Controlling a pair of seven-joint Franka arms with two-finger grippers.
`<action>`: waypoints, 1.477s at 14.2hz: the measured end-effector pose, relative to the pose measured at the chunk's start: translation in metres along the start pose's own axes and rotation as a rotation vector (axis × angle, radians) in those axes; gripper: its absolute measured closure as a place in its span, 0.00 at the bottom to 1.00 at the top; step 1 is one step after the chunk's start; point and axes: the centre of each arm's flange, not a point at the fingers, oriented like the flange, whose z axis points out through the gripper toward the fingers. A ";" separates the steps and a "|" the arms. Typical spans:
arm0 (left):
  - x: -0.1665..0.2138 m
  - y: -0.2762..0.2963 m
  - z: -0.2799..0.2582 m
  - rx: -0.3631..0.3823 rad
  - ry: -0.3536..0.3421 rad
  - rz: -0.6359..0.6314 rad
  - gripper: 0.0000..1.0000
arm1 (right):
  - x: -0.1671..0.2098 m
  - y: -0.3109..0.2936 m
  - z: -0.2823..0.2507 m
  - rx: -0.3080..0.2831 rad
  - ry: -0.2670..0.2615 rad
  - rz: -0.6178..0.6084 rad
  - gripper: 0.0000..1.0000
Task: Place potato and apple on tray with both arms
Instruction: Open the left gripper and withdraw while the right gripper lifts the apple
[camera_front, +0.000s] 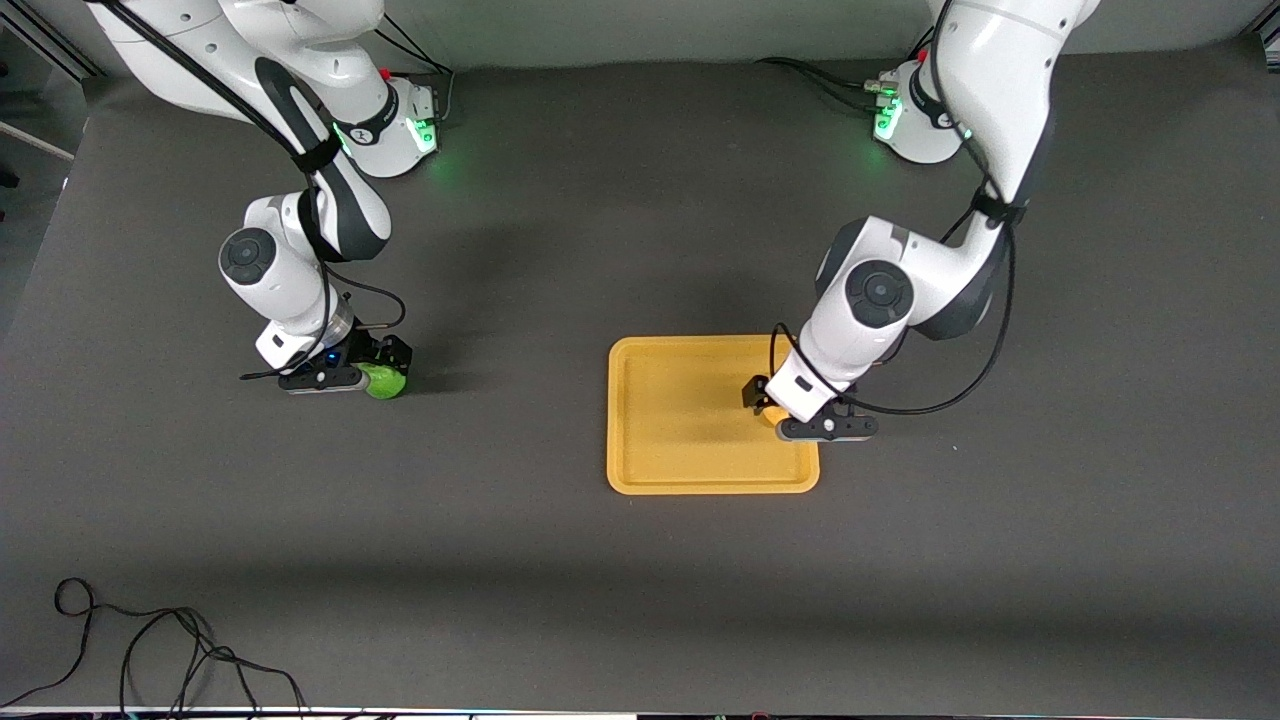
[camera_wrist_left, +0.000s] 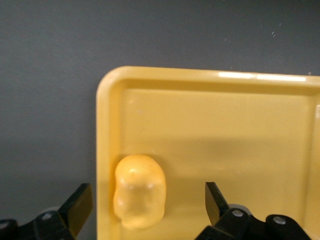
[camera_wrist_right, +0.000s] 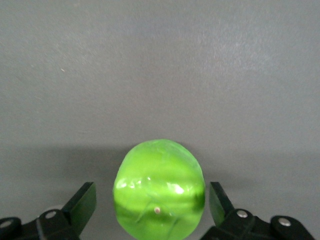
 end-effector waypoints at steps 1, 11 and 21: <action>0.008 -0.008 -0.030 0.000 0.013 -0.015 0.00 | -0.001 0.001 0.002 -0.001 -0.005 0.001 0.00; 0.035 -0.168 -0.248 0.120 0.017 0.107 0.00 | 0.015 0.006 -0.011 -0.001 0.044 0.014 0.26; 0.023 -0.245 -0.273 0.136 -0.093 0.206 0.00 | 0.109 -0.005 -0.278 -0.007 -0.120 0.009 0.26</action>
